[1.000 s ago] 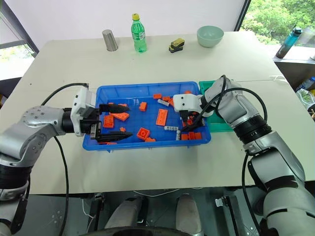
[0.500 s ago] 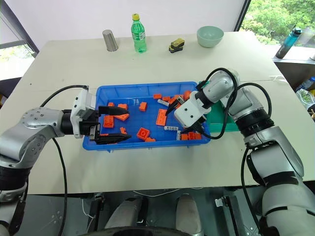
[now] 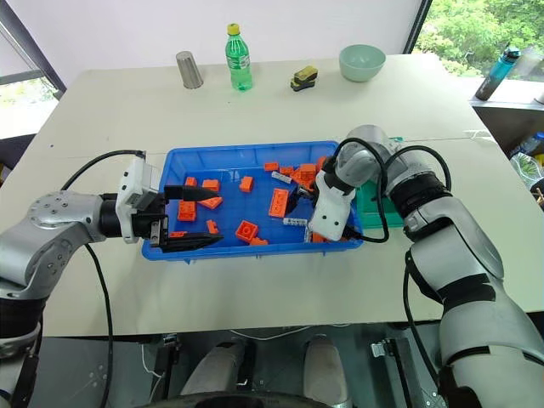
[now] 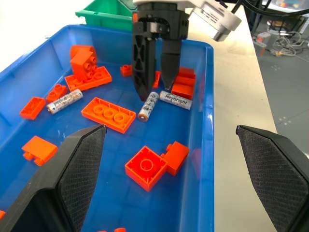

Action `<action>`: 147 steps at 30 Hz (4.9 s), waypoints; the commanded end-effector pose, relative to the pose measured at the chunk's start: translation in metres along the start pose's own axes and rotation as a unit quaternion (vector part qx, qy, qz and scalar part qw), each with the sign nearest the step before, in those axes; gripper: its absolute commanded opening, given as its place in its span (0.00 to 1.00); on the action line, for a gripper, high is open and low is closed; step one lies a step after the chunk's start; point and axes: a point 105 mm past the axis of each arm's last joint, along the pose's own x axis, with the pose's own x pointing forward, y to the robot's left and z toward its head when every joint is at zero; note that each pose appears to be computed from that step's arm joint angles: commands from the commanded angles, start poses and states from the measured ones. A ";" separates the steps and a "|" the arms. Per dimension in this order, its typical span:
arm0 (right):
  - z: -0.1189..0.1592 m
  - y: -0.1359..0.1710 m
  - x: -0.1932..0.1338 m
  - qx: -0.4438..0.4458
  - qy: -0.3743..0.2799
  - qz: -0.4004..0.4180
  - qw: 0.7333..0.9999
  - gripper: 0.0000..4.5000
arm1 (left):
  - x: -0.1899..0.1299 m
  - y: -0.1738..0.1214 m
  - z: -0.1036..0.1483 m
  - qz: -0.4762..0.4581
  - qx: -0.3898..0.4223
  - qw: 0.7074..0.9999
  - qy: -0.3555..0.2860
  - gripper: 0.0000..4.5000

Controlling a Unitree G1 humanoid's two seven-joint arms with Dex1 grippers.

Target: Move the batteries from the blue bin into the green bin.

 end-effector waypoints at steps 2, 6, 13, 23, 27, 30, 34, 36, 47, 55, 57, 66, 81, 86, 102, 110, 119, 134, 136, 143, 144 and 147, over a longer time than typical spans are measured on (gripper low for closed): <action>0.000 0.000 -0.010 -0.024 0.011 0.000 1.000 0.92 | -0.007 0.001 0.010 0.010 0.018 1.000 -0.005 1.00; 0.005 0.003 -0.001 -0.039 0.000 0.004 0.999 0.92 | -0.005 0.003 0.013 0.011 0.021 1.000 -0.009 1.00; 0.017 0.004 0.011 -0.076 -0.022 0.010 0.997 0.92 | -0.004 0.008 0.018 0.014 0.024 1.000 -0.014 1.00; 0.025 -0.004 0.020 -0.113 -0.034 -0.007 0.993 0.25 | -0.005 0.011 0.020 0.022 0.027 0.999 -0.017 1.00; 0.026 -0.004 0.022 -0.113 -0.034 -0.012 0.993 0.03 | -0.005 0.012 0.020 0.024 0.027 0.999 -0.018 1.00; 0.025 -0.006 0.022 -0.107 -0.031 -0.019 0.994 0.03 | -0.005 0.013 0.020 0.025 0.027 0.999 -0.018 1.00; 0.022 -0.014 0.011 -0.073 -0.027 -0.048 0.996 0.03 | -0.005 0.013 0.019 0.025 0.025 0.999 -0.018 1.00; 0.022 -0.028 -0.005 -0.013 -0.038 -0.091 0.995 0.03 | -0.005 0.012 0.018 0.023 0.023 0.999 -0.018 1.00; 0.000 -0.027 -0.144 0.379 -0.037 -0.325 0.866 0.03 | -0.019 0.015 0.006 0.030 0.011 0.999 -0.002 1.00; -0.019 0.062 -0.170 0.542 0.105 -0.408 0.727 0.03 | -0.023 0.022 0.008 0.035 0.010 0.999 -0.004 1.00; -0.019 0.077 -0.168 0.567 0.122 -0.414 0.702 0.03 | -0.022 0.023 0.009 0.033 0.011 0.999 -0.006 1.00; -0.019 0.095 -0.149 0.600 0.144 -0.414 0.669 0.59 | -0.016 0.027 0.014 0.024 0.016 1.000 -0.011 1.00; 0.025 -0.003 -0.079 0.608 -0.075 -0.256 0.747 0.70 | -0.014 0.019 0.014 0.023 0.020 1.000 -0.010 1.00; 0.024 0.001 -0.038 0.638 -0.093 -0.217 0.733 0.70 | -0.013 0.018 0.017 0.024 0.023 0.999 -0.012 1.00; 0.009 0.017 0.017 0.671 -0.051 -0.174 0.719 0.58 | -0.013 0.016 0.016 0.038 0.021 0.999 -0.017 1.00; 0.008 0.008 -0.012 0.673 -0.059 -0.218 0.705 0.02 | -0.011 0.019 0.018 0.039 0.024 0.999 -0.022 1.00; -0.027 0.030 -0.123 0.718 -0.012 -0.358 0.597 0.02 | -0.012 0.018 0.014 0.036 0.019 0.999 -0.022 1.00; -0.049 0.078 -0.124 0.733 0.092 -0.391 0.548 0.56 | -0.005 0.024 0.016 0.035 0.022 0.999 -0.031 1.00; -0.051 0.059 -0.125 0.720 0.069 -0.405 0.559 0.56 | -0.007 0.024 0.016 0.037 0.023 0.999 -0.030 1.00; -0.046 -0.014 -0.094 0.694 -0.028 -0.396 0.600 0.56 | -0.009 0.024 0.017 0.041 0.027 0.998 -0.025 1.00; -0.046 -0.021 -0.085 0.695 -0.033 -0.390 0.603 0.56 | -0.010 0.024 0.017 0.042 0.028 0.998 -0.025 1.00; -0.043 -0.035 -0.057 0.704 -0.050 -0.371 0.603 0.56 | -0.011 0.022 0.018 0.045 0.029 0.998 -0.024 1.00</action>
